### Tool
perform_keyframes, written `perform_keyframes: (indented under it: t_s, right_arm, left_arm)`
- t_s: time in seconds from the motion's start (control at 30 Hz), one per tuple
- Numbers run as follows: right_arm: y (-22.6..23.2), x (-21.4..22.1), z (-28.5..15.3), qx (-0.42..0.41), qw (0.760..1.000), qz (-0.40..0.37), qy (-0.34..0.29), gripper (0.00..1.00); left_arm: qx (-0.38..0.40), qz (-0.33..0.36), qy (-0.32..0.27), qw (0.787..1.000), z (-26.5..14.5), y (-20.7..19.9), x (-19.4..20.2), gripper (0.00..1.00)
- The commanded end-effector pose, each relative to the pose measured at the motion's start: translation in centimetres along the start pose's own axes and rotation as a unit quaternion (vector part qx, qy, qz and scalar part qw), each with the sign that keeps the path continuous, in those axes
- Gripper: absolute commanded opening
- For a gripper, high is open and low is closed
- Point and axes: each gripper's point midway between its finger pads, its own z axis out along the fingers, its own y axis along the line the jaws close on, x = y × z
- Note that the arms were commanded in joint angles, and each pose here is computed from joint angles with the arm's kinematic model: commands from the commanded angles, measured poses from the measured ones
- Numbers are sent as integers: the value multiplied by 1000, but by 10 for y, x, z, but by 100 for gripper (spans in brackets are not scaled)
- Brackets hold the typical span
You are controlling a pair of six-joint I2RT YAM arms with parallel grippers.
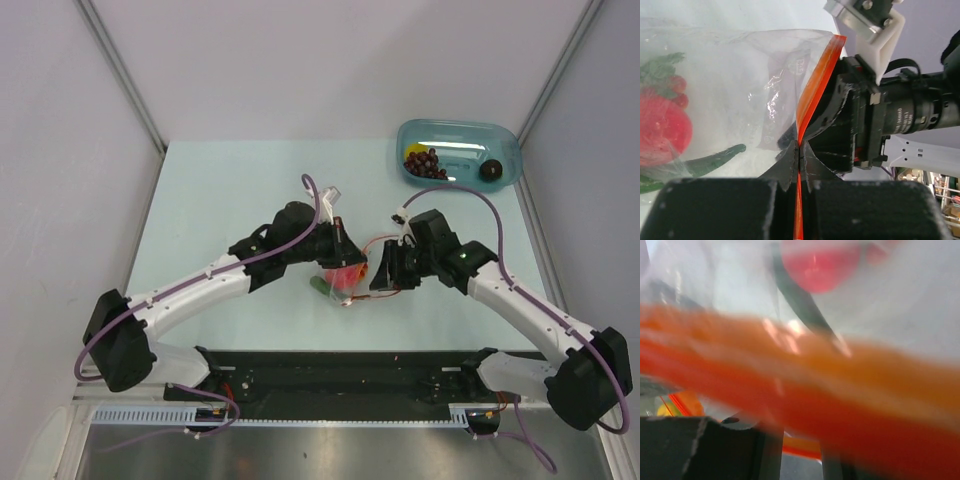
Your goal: Open the zip-top bag and remove the fake food
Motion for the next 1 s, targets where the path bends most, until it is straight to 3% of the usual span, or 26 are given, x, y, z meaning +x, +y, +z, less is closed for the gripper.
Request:
perform_keyframes:
  t_s: [0.0,0.4,0.97]
  right_arm:
    - [14,-16,14,-48,997,-45,-35,36]
    - [-23,8,69,-28,999,-39,-10,46]
    - [-10,56,115,-79,995,-42,49,51]
  left_arm:
    - [6,-11,1,1000,12,1,7,0]
    - [-1,-13,7,1000,21,5,12,0]
    - [-37,-22,27,999,27,35,47,0]
